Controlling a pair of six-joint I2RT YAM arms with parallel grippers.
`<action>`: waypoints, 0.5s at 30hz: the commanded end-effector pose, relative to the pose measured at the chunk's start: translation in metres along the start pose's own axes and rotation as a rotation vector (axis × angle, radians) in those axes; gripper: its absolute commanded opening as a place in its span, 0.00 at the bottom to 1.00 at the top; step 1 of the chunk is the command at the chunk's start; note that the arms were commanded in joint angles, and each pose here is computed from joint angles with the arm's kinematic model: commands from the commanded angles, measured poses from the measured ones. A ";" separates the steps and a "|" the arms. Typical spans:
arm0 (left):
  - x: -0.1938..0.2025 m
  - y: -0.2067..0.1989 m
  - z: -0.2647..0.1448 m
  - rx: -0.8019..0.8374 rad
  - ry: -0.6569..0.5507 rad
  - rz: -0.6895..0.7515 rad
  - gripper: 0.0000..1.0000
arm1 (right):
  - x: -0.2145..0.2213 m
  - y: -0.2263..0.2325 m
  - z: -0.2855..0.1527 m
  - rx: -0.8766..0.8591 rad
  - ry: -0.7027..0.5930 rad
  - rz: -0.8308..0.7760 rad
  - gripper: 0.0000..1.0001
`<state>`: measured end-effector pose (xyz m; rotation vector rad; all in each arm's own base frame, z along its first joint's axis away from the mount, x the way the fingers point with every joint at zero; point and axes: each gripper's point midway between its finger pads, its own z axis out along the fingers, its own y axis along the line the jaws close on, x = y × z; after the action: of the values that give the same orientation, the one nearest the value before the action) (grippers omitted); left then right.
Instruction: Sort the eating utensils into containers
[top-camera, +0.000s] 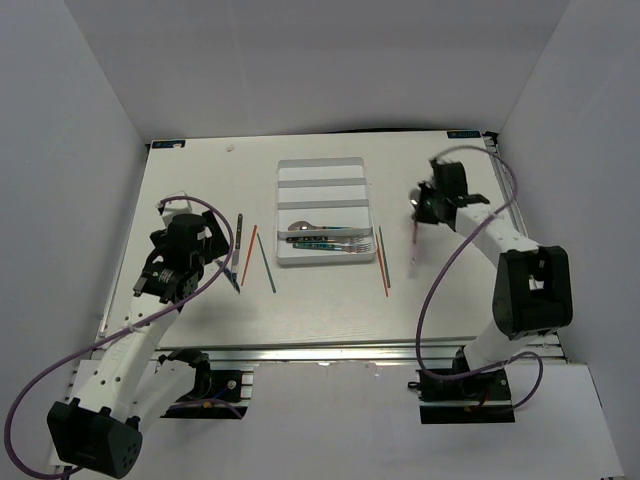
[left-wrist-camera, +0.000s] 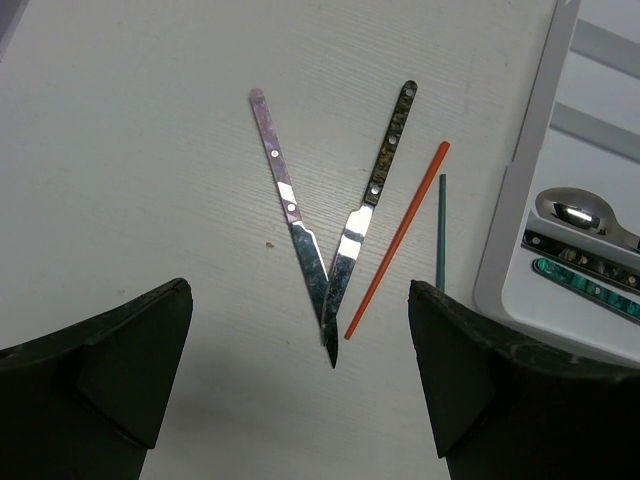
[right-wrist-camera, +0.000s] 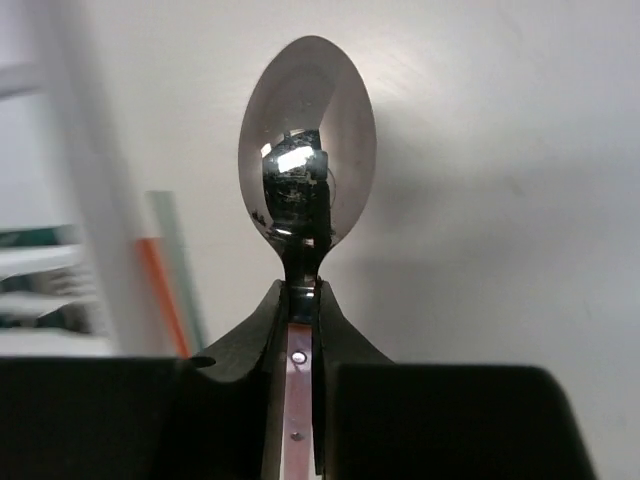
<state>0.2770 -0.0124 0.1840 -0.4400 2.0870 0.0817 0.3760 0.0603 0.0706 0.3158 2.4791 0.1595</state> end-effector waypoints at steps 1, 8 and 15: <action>-0.002 -0.003 0.001 0.013 -0.007 0.006 0.98 | -0.083 0.122 -0.027 -0.412 -0.262 -0.508 0.00; -0.001 -0.002 0.002 0.004 -0.003 0.006 0.98 | -0.065 0.257 -0.017 -0.531 -0.223 -1.527 0.00; 0.002 -0.004 0.005 0.003 0.011 0.014 0.98 | -0.036 0.307 -0.010 -0.736 -0.284 -1.756 0.00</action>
<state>0.2787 -0.0128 0.1775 -0.4341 2.1114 0.0963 0.4641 0.3533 0.1632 -1.6527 1.6133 0.2123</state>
